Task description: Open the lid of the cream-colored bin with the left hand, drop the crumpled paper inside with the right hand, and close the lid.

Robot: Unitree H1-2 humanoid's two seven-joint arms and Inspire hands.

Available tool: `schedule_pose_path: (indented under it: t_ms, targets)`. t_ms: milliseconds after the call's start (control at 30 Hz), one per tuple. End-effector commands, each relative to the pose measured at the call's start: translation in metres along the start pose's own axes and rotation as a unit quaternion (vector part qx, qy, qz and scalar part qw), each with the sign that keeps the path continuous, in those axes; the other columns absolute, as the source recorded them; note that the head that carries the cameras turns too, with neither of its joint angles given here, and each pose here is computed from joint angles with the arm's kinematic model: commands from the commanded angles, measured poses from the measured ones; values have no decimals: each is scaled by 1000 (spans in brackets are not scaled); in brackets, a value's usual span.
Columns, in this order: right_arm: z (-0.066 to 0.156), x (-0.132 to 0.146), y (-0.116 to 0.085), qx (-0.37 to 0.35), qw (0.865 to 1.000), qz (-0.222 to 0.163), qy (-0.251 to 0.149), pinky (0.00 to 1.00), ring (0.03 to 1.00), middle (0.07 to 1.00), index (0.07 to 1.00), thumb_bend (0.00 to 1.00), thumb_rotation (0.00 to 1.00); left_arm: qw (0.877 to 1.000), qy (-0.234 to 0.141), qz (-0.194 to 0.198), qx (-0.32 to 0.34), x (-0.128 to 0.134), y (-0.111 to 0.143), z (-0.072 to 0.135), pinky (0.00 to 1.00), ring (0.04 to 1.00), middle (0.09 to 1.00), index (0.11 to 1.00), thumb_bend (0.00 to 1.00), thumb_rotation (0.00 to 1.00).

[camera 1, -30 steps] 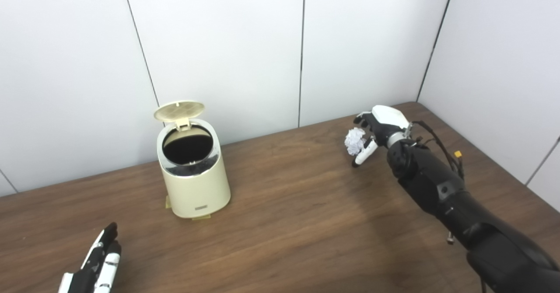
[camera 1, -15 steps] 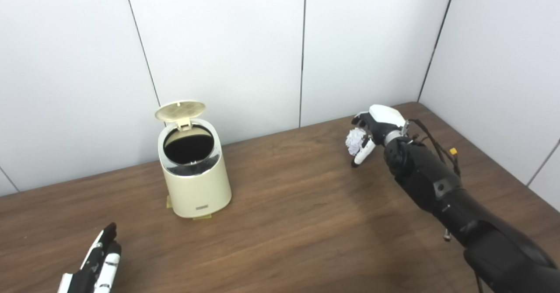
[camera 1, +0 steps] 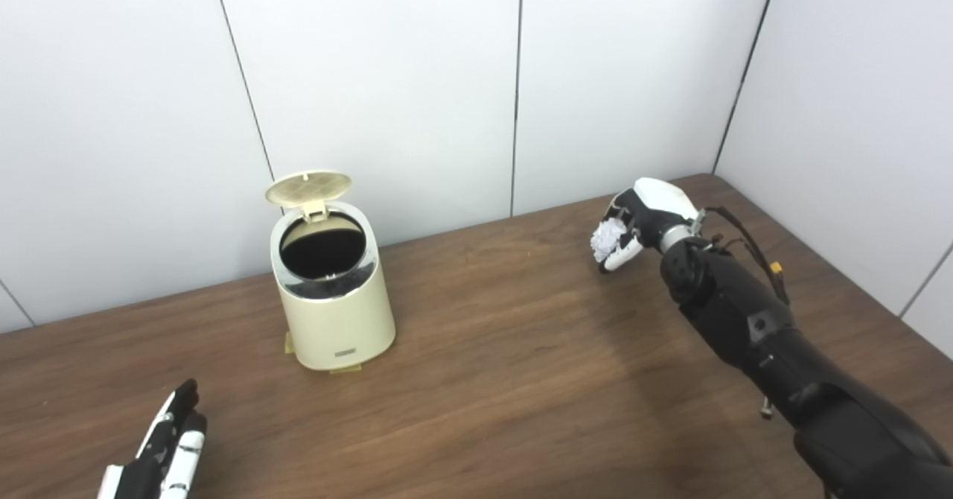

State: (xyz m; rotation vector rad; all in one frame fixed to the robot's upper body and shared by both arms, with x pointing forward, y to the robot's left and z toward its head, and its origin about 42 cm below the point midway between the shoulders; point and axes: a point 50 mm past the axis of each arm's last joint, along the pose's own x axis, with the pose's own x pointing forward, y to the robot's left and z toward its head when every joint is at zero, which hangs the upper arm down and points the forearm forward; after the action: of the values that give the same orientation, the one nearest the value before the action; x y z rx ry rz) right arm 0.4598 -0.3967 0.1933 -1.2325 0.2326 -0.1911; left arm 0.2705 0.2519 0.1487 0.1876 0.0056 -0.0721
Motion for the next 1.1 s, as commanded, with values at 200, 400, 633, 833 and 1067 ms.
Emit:
schedule_pose_path:
  t_ms: [200,400,633,833,1067]
  targets:
    - [14,5,-28,-12,998,-58,-33,319,395,486,505,498,0,999,-48,9,8,5,3,13,1000,984,969,976,449,750]
    - [26,-2,-33,-20,994,-83,-73,375,385,499,497,500,0,999,-48,12,7,3,0,14,1000,983,965,979,454,749]
    - [69,-40,-63,-29,965,-158,-209,331,375,503,538,494,0,999,-47,8,10,2,-5,10,959,957,952,975,464,761]
    - [123,-86,-77,-13,935,-178,-308,393,370,488,553,495,0,999,-47,5,5,3,-13,3,947,944,942,958,560,757]
    - [178,-130,-77,64,900,-174,-394,306,351,489,544,510,0,999,-40,9,-7,1,-26,-1,953,946,945,959,615,737]
